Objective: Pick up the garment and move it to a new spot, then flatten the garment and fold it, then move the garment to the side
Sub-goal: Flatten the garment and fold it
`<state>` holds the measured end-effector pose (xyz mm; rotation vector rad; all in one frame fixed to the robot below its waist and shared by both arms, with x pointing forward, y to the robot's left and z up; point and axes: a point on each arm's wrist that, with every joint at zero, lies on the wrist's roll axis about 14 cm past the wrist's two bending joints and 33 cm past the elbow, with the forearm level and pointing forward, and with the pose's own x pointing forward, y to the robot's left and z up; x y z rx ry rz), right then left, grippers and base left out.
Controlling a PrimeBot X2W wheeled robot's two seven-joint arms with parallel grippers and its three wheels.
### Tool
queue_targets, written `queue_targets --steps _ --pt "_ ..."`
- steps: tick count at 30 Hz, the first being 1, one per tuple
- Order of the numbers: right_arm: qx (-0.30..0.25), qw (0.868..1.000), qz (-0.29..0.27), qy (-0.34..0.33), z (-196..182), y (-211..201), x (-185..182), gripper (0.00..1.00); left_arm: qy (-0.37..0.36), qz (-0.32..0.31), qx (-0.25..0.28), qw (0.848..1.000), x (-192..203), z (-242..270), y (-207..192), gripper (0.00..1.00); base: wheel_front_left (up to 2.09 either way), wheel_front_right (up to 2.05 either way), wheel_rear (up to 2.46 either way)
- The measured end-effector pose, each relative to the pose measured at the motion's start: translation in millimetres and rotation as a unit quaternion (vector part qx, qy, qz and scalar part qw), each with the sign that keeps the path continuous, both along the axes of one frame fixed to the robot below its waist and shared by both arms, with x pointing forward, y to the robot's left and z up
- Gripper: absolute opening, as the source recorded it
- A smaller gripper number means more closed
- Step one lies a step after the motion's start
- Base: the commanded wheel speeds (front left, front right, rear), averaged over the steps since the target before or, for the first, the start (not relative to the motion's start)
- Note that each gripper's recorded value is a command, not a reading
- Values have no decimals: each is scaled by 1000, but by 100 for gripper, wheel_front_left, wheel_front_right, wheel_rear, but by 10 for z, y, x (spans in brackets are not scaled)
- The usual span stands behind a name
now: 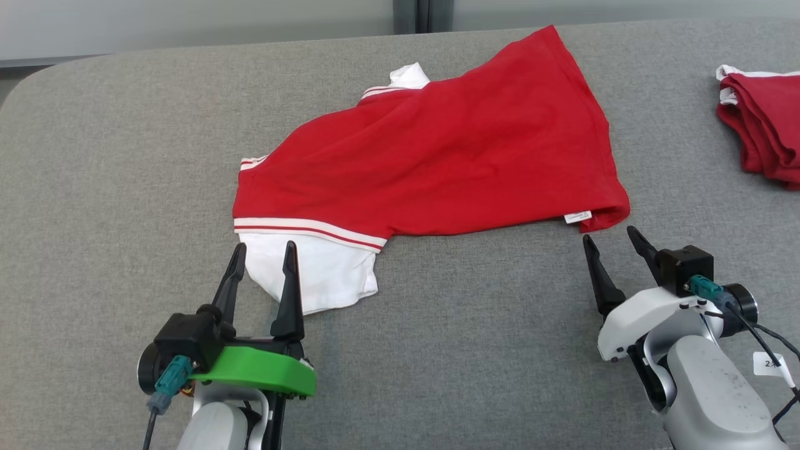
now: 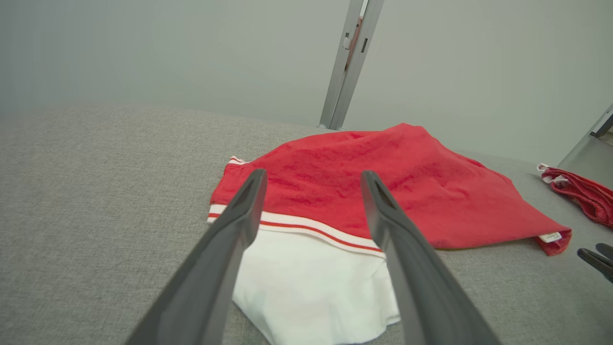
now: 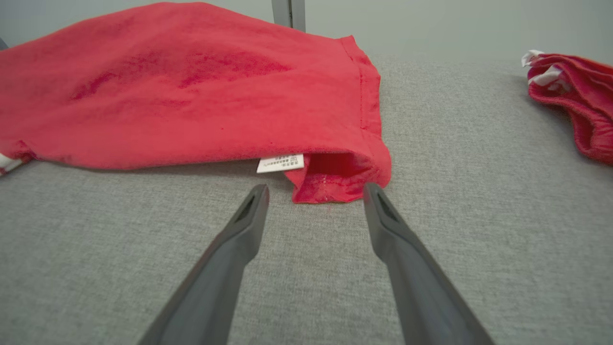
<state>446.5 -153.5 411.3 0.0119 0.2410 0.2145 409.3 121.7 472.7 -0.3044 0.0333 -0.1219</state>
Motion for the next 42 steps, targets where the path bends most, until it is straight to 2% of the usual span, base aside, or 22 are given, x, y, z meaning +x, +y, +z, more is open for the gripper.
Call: queue_targets --steps 13,14,15,16,17,20,25,32,33,34,35,36,37,42 --pt "-23 998 11 57 -257 111 232 100 13 13 3 1000 -9 -90 99 100 0 0 0" --pt "-28 998 13 61 -281 108 256 83 14 16 4 1000 -10 -93 118 100 0 0 0" --pt "-33 997 15 62 -293 108 276 45 14 18 4 1000 -12 -97 135 100 0 0 0" --pt "-35 997 16 62 -304 104 300 19 16 21 5 1000 -18 -104 155 100 0 0 0" --pt "-35 997 16 62 -309 108 322 0 17 25 4 1000 -23 -110 177 100 0 0 0" --pt "-36 998 14 55 -291 82 356 0 18 32 5 999 -32 -112 216 100 0 0 0" --pt "-83 996 -10 12 -39 -357 431 0 17 23 2 1000 -43 -100 146 100 0 0 0" --pt "-174 983 -43 -41 419 -1007 493 0 15 1 -1 1000 -44 -91 -2 100 0 0 0" --pt "-179 982 -48 -44 451 -1058 486 3 15 -1 -1 1000 -43 -90 -15 100 0 0 0" --pt "-179 982 -52 -44 451 -1083 470 10 14 -2 0 1000 -41 -90 -24 100 0 0 0" --pt "-179 981 -56 -37 418 -1112 436 34 14 -3 0 1000 -39 -91 -31 100 0 0 0" --pt "-180 981 -59 -30 369 -1133 395 45 15 -4 0 1000 -38 -95 -33 100 0 0 0" --pt "-176 982 -65 -23 319 -1161 352 100 15 -4 0 1000 -38 -99 -35 100 0 0 0" --pt "-151 984 -93 8 105 -1219 147 100 15 -6 0 1000 -44 -98 -43 100 0 0 0"
